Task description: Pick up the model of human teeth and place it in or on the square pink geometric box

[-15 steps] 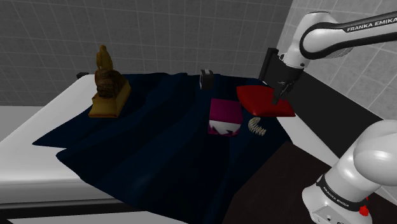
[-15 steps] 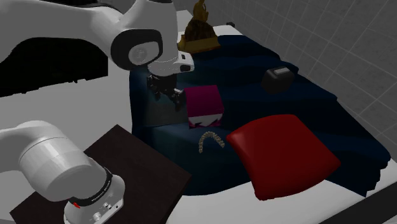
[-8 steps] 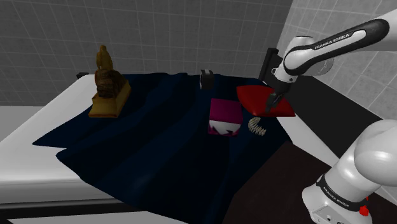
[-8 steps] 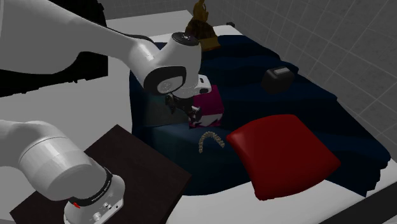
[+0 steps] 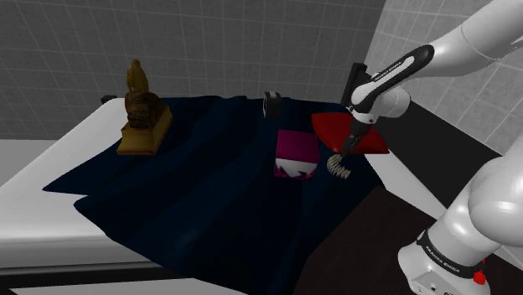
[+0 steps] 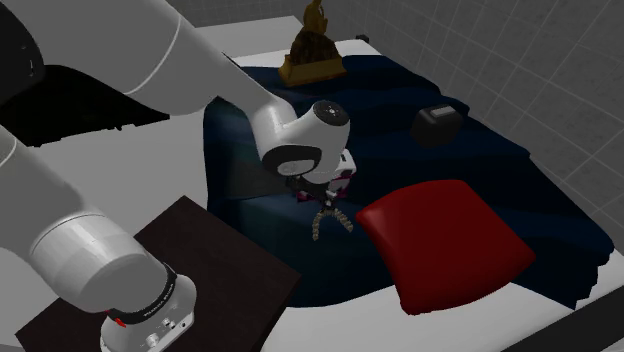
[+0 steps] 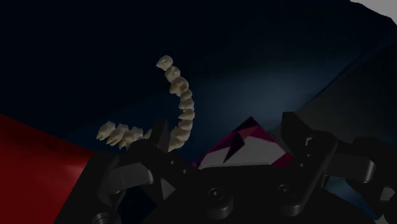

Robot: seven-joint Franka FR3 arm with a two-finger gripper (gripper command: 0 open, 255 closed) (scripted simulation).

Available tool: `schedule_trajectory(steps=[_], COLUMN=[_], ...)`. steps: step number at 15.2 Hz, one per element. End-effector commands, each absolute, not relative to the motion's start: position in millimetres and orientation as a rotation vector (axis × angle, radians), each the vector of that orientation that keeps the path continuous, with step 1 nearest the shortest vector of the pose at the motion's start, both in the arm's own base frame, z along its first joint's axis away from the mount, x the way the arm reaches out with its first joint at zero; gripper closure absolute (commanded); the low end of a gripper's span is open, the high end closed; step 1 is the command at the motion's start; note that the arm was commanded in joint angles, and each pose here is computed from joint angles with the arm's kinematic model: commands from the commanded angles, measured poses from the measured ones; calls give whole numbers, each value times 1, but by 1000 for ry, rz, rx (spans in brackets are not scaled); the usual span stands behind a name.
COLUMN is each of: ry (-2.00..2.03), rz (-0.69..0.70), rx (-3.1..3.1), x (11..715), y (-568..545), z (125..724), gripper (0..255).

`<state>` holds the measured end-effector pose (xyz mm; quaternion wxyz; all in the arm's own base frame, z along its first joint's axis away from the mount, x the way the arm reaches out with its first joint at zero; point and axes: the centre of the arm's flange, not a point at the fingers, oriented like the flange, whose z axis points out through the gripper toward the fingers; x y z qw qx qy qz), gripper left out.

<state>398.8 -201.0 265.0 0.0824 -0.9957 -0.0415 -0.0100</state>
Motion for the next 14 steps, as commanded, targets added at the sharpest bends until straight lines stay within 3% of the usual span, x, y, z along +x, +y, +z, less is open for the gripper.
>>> schedule_trajectory(steps=[1, 14], ry=[-137, -158], rz=[-39, -51], rx=[-2963, -2940], x=[408, 425], y=[-210, -223], z=[241, 159], gripper=[0, 0])
